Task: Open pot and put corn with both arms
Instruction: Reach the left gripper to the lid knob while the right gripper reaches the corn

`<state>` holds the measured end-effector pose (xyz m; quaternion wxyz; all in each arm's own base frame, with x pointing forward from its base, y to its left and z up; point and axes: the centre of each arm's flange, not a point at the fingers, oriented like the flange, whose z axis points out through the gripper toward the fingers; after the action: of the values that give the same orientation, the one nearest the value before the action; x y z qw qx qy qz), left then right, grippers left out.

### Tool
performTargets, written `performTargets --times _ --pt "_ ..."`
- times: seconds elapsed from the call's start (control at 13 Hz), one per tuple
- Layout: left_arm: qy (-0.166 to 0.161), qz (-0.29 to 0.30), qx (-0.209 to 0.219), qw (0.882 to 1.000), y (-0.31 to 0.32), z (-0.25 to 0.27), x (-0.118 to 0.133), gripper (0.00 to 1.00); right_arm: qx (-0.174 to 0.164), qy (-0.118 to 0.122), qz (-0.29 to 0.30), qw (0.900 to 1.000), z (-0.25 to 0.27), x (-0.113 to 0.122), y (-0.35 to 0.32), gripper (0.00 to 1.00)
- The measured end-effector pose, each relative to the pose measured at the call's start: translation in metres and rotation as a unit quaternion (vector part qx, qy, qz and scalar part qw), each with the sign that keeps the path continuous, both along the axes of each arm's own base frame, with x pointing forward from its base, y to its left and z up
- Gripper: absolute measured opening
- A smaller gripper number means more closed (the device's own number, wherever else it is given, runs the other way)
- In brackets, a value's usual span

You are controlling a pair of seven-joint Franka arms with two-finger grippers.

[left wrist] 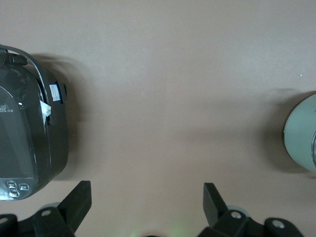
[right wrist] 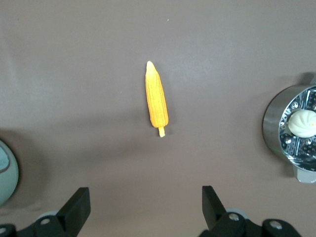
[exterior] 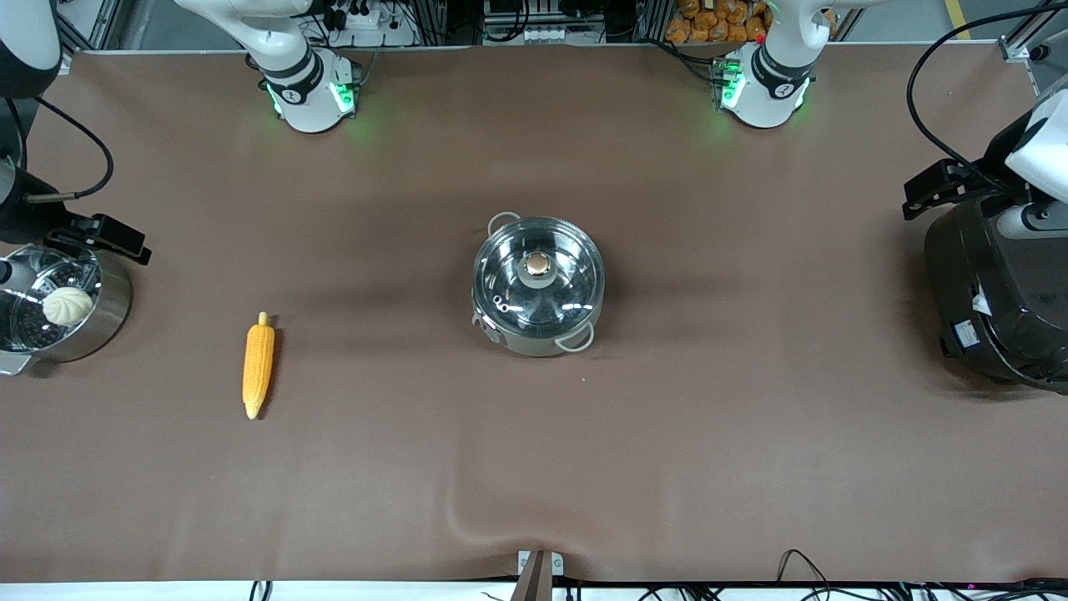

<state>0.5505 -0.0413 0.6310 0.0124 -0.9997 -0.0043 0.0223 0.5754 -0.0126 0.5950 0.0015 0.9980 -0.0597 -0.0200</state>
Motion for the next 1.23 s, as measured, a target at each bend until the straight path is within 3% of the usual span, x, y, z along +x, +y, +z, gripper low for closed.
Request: performTargets --times 0.62,0.85,1.23 --pt "0.015 -0.036 0.000 0.999 -0.042 -0.016 0.003 1.00 0.000 0.003 0.006 1.000 0.020 -0.006 0.007 1.00" --pt "0.030 -0.030 0.006 0.999 -0.137 -0.050 0.001 1.00 0.000 0.002 0.006 1.000 0.018 -0.004 0.007 1.00" --pt "0.012 0.070 0.001 0.997 -0.316 -0.107 -0.019 1.00 0.002 -0.014 0.029 0.999 -0.017 0.017 0.006 1.00"
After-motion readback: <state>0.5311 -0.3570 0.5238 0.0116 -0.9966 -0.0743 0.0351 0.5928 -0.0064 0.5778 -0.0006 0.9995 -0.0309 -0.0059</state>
